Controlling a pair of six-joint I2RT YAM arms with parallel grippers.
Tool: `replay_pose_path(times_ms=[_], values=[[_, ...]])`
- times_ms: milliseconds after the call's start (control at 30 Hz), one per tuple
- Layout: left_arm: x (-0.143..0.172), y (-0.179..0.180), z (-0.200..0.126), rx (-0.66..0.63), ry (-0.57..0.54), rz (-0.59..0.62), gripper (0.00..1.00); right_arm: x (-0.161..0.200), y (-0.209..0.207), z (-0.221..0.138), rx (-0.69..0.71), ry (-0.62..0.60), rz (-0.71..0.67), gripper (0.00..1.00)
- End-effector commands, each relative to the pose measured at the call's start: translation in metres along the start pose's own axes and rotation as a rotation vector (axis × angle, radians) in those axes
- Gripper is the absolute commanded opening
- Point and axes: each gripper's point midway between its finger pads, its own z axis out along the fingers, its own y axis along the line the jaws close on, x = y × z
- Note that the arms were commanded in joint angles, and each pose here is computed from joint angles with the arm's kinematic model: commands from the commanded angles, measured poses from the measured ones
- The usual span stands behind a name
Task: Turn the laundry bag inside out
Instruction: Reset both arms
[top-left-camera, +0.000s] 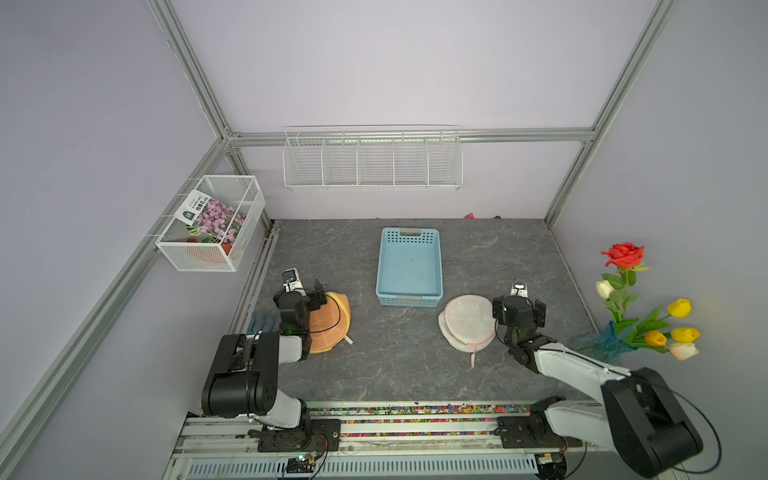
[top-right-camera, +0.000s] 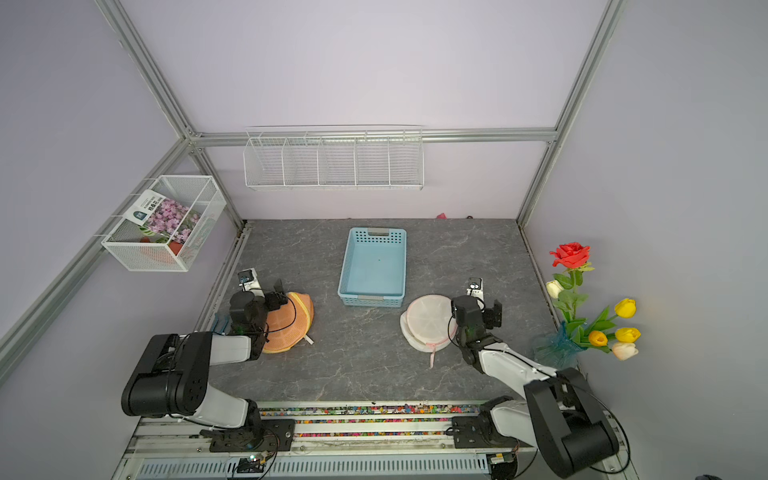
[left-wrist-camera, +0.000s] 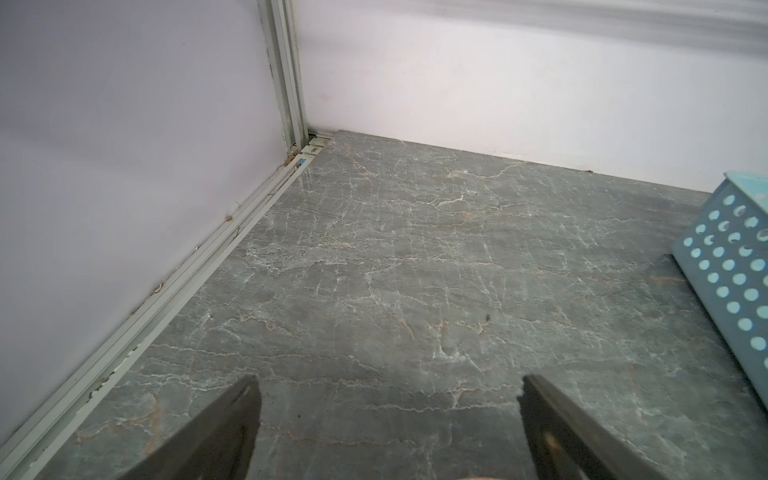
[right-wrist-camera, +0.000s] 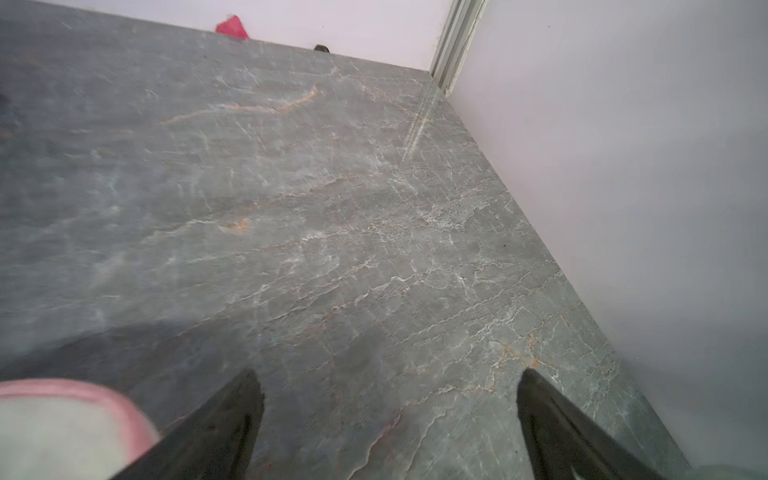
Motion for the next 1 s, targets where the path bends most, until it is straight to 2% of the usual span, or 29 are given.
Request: replay_pose_path(times_ms=[0, 67, 100, 200, 267, 367, 967], values=[[-0.009, -0.003, 0.002, 0.001, -0.019, 0.008, 1.0, -0.046, 0.0, 0.009, -0.004, -0.197, 0.051, 0.98], [-0.009, -0.002, 0.002, 0.001, -0.018, 0.009, 1.0, -0.047, 0.001, 0.02, -0.047, -0.197, 0.076, 0.97], [-0.009, -0.003, 0.002, 0.002, -0.017, 0.01, 1.0, -0.039, 0.001, 0.027, -0.069, -0.156, 0.094, 0.98], [-0.009, -0.002, 0.003, 0.002, -0.018, 0.009, 1.0, -0.02, -0.002, 0.039, -0.095, -0.139, 0.148, 0.97], [-0.009, -0.002, 0.003, 0.001, -0.017, 0.009, 1.0, -0.025, 0.001, 0.043, -0.124, -0.19, 0.153, 0.97], [-0.01, -0.002, 0.003, 0.003, -0.018, 0.008, 1.0, -0.021, -0.003, 0.051, -0.125, -0.096, 0.169, 0.98], [-0.008, -0.002, 0.002, 0.001, -0.016, 0.009, 1.0, -0.02, -0.002, 0.05, -0.129, -0.089, 0.156, 0.99]])
